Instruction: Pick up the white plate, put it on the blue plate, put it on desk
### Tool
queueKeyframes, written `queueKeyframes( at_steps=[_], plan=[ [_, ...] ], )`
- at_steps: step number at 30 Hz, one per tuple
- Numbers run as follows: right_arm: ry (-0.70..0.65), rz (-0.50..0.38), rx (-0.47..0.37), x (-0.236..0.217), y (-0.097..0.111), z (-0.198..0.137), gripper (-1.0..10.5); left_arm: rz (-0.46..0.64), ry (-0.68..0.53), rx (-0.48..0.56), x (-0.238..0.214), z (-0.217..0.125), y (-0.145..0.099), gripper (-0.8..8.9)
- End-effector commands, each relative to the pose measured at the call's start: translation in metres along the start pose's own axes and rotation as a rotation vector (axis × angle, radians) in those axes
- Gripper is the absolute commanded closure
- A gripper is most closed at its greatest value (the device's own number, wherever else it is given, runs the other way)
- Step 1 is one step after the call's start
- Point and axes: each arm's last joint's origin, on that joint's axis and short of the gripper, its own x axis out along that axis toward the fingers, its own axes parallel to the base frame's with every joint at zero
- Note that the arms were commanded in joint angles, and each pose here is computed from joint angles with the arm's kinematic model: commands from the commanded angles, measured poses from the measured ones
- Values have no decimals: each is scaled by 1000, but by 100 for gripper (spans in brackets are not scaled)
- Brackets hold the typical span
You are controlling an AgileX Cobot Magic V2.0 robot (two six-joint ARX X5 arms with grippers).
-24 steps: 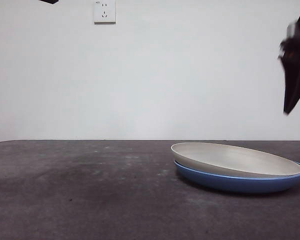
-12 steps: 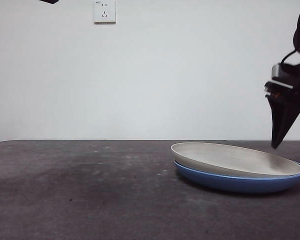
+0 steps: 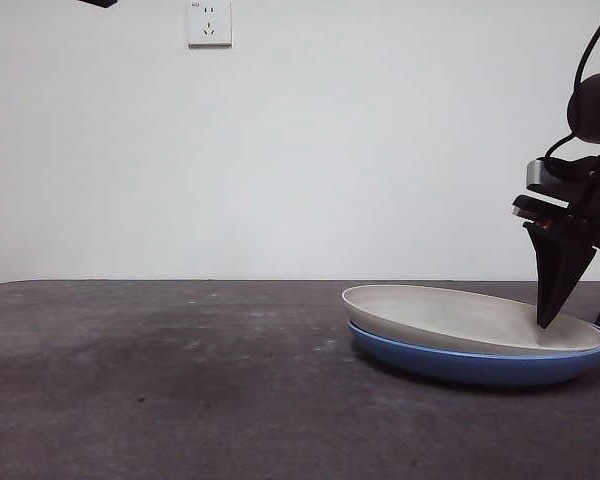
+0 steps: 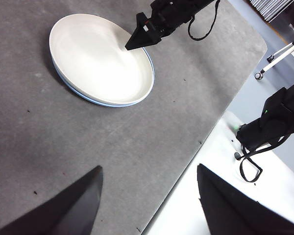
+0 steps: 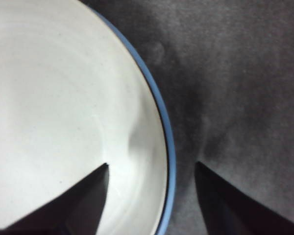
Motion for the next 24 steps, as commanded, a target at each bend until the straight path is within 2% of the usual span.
queueKeyframes(
  at_steps=[1, 6, 12, 15, 24],
  plan=[
    [13, -5, -8, 7, -1, 1, 749, -10, -9, 23, 0, 3, -2, 505],
    [14, -37, -2, 7, -2, 1, 856, -10, -9, 23, 0, 3, -2, 505],
    [16, -68, 5, 7, -3, 0, 862, -10, -9, 22, 0, 3, -2, 505],
    [18, -70, 7, 7, -3, 0, 934, -10, -8, 22, 0, 3, -2, 505],
    [7, -68, 18, 4, -2, 0, 937, -10, -7, 21, 0, 3, -2, 505]
  ],
)
